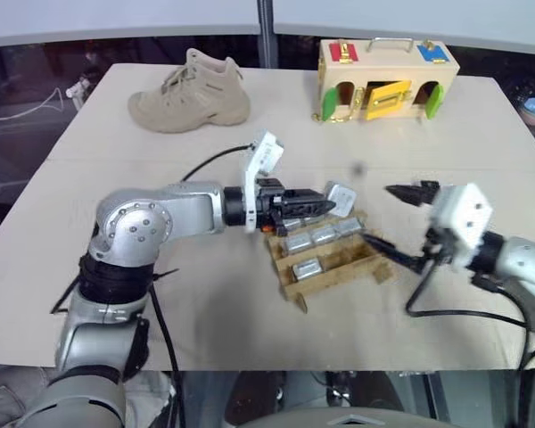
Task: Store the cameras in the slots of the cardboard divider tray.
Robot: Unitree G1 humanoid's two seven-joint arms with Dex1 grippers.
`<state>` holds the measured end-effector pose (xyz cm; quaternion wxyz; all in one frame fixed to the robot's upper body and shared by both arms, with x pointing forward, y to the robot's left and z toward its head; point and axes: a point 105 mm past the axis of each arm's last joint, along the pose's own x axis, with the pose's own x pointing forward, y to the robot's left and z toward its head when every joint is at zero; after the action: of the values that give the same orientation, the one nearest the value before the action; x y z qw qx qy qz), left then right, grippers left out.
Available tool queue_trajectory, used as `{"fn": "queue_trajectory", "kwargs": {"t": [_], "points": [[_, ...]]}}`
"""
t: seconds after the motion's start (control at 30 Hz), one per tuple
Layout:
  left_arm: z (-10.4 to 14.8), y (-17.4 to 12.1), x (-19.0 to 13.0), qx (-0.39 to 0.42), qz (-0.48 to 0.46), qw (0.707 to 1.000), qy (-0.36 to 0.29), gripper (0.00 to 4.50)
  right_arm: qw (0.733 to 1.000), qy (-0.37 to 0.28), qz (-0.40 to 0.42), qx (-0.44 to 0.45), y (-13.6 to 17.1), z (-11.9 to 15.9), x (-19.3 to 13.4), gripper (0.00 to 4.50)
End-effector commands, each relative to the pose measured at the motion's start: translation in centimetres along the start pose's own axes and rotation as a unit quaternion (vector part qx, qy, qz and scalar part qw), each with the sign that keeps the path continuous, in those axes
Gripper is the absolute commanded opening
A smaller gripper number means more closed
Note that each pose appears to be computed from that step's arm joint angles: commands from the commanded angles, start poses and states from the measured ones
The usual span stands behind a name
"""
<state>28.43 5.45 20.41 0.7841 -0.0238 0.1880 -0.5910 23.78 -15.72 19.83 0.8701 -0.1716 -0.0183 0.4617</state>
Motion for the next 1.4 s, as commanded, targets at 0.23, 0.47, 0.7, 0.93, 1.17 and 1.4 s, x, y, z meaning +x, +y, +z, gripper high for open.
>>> {"fn": "queue_trajectory", "kwargs": {"t": [0.23,0.47,0.7,0.93,1.17,1.4], "points": [[-0.4,-1.2,0.6,0.084,-0.006,0.992,0.093,0.69,0.992,-0.025,0.121,-0.015,-1.8,1.5,-4.3,4.39],[-0.8,-1.7,0.9,0.093,-0.006,0.983,0.158,0.69,0.985,-0.035,0.164,-0.046,-3.5,1.5,-4.7,4.39],[-1.7,-1.2,1.1,0.069,0.009,0.977,0.203,0.69,0.976,-0.067,0.199,-0.064,-2.9,2.5,-3.5,4.39],[-3.0,-0.8,1.4,0.089,0.018,0.966,0.242,0.69,0.977,-0.064,0.192,-0.068,-2.8,2.2,-3.2,4.39],[-4.1,0.1,2.1,0.123,0.028,0.958,0.259,0.69,0.979,-0.059,0.181,-0.066,-2.5,1.8,-3.4,4.39],[-4.0,0.7,2.5,0.157,0.041,0.951,0.263,0.69,0.982,-0.056,0.171,-0.067,-2.4,1.6,-3.6,4.39]]}}
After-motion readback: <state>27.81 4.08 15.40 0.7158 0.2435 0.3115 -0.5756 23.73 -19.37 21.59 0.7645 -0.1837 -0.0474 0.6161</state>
